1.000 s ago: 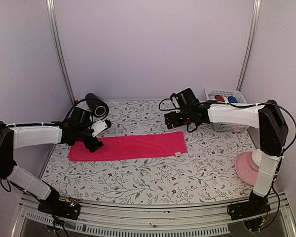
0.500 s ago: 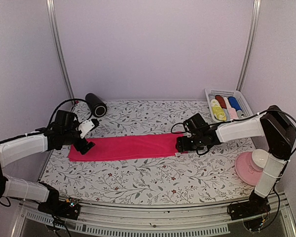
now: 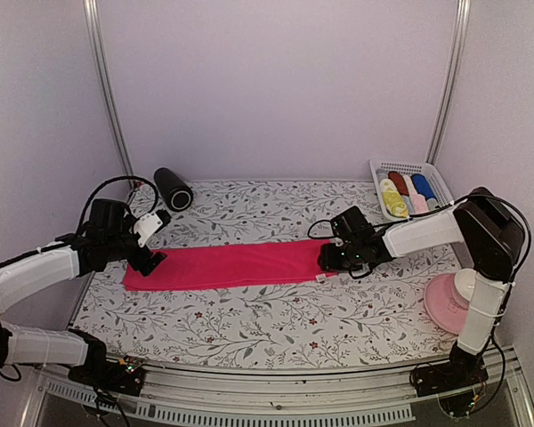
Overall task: Roll the towels
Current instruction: Pick up the towel from the center of the board.
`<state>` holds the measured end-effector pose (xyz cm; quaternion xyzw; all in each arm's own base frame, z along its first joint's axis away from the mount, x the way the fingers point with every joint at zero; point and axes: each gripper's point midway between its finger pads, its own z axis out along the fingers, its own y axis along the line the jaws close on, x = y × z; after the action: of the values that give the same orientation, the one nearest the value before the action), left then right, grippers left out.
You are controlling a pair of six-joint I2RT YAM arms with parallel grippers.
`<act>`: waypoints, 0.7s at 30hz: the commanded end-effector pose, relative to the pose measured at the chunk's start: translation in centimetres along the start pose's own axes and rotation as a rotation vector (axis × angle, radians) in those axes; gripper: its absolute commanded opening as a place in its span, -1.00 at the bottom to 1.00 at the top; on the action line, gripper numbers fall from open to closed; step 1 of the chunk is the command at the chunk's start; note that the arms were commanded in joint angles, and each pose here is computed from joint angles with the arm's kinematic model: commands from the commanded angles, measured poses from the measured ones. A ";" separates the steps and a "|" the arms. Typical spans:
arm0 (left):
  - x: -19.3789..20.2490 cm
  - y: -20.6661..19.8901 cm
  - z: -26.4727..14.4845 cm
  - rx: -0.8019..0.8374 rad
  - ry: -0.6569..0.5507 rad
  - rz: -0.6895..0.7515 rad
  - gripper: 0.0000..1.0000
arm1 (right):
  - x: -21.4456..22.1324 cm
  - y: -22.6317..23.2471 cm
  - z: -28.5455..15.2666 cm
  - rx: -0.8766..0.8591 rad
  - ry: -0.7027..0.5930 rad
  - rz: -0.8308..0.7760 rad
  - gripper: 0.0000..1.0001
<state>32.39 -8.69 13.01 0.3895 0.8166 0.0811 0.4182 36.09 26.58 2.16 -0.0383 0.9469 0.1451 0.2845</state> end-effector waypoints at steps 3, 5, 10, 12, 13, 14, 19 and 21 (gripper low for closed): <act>-0.3 0.8 -0.5 -0.030 -0.031 -0.026 0.94 | 1.2 -0.1 1.6 -0.014 0.046 0.027 -0.15; -0.4 1.0 -0.7 -0.036 -0.038 -0.028 0.94 | 1.4 -0.1 1.7 -0.018 0.049 0.031 -0.28; -0.6 1.1 -1.0 -0.040 -0.048 -0.030 0.95 | 1.7 -0.5 1.5 -0.004 0.046 0.040 -0.89; -0.5 1.2 -1.0 -0.042 -0.047 -0.032 0.95 | 1.5 -1.1 0.9 0.016 0.031 0.046 -0.95; -0.5 1.2 -1.0 -0.043 -0.047 -0.032 0.94 | 1.2 -1.5 0.4 0.025 0.019 0.050 -0.96; -0.5 1.3 -1.0 -0.045 -0.046 -0.035 0.95 | 0.8 -2.1 -0.2 0.036 0.004 0.056 -0.96; -0.3 1.3 -0.8 -0.049 -0.039 -0.037 0.94 | -2.6 -6.1 -5.4 0.087 -0.108 0.107 -0.96; -0.1 1.3 -0.7 -0.047 -0.033 -0.040 0.95 | -4.1 -7.9 -8.0 0.114 -0.160 0.118 -0.96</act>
<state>32.44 -8.14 14.19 0.3744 0.8134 0.0855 0.4370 35.46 21.58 3.58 0.0120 0.9457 0.1389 0.2935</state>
